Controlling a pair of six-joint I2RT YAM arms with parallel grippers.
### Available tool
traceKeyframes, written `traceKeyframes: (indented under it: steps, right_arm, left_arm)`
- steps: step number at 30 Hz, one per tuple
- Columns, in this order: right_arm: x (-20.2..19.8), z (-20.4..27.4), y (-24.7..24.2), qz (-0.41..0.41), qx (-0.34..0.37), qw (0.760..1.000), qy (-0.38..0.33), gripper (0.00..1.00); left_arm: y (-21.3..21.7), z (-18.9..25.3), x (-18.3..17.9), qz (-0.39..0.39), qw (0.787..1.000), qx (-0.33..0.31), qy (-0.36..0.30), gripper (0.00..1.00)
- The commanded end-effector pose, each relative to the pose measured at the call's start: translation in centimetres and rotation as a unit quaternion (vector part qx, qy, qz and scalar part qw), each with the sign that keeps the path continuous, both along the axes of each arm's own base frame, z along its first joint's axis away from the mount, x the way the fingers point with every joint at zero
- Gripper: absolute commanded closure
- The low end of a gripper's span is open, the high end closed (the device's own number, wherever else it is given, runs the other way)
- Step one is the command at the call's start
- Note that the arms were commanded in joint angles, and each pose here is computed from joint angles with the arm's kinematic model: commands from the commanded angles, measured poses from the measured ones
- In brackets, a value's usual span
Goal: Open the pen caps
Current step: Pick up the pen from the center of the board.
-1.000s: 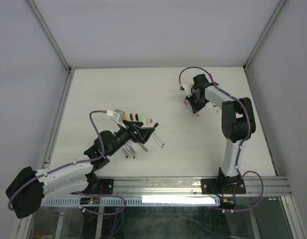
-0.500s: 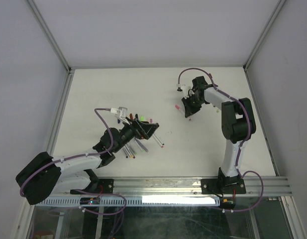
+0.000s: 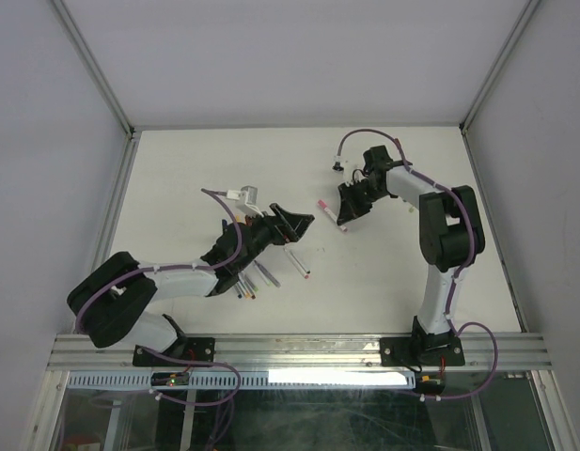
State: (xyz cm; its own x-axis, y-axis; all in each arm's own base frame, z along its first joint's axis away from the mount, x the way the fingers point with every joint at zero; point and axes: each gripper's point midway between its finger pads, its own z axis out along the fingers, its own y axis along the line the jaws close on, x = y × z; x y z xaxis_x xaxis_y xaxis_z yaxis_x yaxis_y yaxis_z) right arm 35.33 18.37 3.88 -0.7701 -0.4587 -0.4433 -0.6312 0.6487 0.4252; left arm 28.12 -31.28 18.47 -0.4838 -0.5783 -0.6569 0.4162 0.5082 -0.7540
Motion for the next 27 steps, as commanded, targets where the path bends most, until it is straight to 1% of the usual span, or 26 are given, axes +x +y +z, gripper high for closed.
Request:
traceKeyframes:
  steps: [1,2,4,10,14,17,22,27]
  right_arm:
    - [0.2,4.3,2.0,0.004,0.076,0.997,-0.026,1.0]
    - [0.2,4.6,2.1,0.004,0.085,0.996,-0.024,1.0]
    - [0.1,5.0,2.3,0.0,0.103,0.995,-0.017,1.0]
    - [0.2,6.1,2.3,-0.016,0.151,0.988,0.003,1.0]
    - [-0.1,6.7,2.7,-0.016,0.177,0.984,0.015,1.0]
    - [-0.3,7.1,2.9,-0.013,0.19,0.982,0.02,1.0]
    - [-0.6,7.7,3.2,-0.007,0.203,0.979,0.024,1.0]
    - [-0.7,8.2,3.4,-0.003,0.213,0.977,0.023,1.0]
  left_arm:
    - [-0.6,1.8,3.3,0.041,0.998,-0.041,-0.002,0.19]
    - [-0.7,1.4,3.9,0.046,0.998,-0.042,0.011,0.24]
    - [-0.9,0.3,5.1,0.056,0.996,-0.05,0.048,0.26]
    - [-2.8,-1.8,7.7,0.046,0.991,-0.074,0.099,0.21]
    - [-4.8,-2.9,9.0,0.027,0.99,-0.084,0.113,0.21]
    - [-5.5,-3.5,10.2,0.032,0.988,-0.091,0.119,0.21]
    - [-4.8,-4.1,12.5,0.06,0.985,-0.1,0.129,0.21]
    - [-4.8,-5.0,13.7,0.074,0.981,-0.108,0.145,0.24]
